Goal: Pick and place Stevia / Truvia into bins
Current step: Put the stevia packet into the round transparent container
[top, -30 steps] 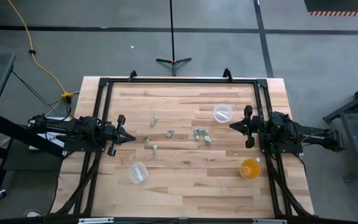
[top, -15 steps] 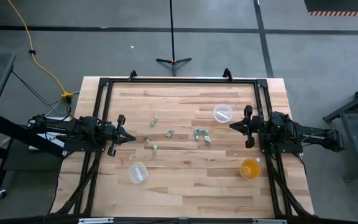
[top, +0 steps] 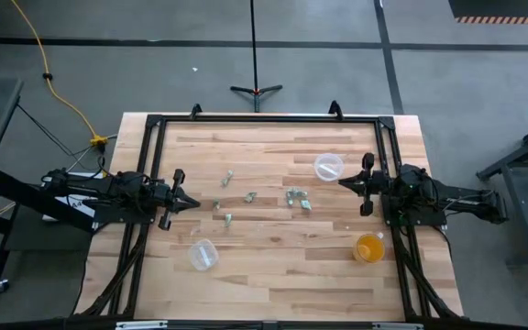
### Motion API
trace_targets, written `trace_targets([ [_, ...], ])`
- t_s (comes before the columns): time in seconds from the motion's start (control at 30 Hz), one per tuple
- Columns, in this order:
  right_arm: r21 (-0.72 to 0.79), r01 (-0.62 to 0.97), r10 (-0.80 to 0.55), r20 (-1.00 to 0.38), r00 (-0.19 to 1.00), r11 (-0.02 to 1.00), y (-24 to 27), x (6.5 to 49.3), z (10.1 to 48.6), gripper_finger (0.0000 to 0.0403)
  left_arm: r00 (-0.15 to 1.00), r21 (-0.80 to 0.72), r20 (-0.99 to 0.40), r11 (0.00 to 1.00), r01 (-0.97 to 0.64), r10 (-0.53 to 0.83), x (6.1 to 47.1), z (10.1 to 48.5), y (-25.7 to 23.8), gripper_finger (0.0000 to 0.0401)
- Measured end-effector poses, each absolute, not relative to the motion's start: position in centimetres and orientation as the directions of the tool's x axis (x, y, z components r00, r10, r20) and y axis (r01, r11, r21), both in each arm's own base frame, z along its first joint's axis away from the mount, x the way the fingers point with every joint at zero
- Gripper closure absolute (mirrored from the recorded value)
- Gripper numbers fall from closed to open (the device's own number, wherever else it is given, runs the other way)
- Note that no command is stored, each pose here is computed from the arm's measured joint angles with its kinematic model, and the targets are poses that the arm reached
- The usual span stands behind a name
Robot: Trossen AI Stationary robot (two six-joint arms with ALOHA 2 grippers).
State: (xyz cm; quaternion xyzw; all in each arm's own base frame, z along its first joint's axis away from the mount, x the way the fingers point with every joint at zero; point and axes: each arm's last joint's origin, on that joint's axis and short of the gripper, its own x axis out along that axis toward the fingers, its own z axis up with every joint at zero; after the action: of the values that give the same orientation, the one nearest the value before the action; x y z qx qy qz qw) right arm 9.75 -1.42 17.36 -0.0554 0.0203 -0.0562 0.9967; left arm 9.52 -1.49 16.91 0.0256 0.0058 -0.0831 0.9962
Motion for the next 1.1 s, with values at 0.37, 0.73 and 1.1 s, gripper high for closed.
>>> trace_targets([
  [0.37,0.177,0.088,-0.090,0.005,0.996,0.980,-1.3,9.8,17.7,0.0391,0.986,0.050,-0.015,0.985,0.166,-0.165,9.5,16.9,-1.5,0.0348],
  [0.73,0.223,0.110,-0.106,-0.026,0.994,0.969,-1.4,9.8,17.5,0.0388,0.986,0.050,-0.016,0.985,0.166,-0.165,9.5,16.9,-1.5,0.0348],
  [1.1,0.177,0.000,-0.019,0.105,0.994,0.984,-1.4,11.5,19.0,0.0256,0.986,0.050,-0.016,0.985,0.166,-0.166,9.5,16.9,-1.5,0.0348],
])
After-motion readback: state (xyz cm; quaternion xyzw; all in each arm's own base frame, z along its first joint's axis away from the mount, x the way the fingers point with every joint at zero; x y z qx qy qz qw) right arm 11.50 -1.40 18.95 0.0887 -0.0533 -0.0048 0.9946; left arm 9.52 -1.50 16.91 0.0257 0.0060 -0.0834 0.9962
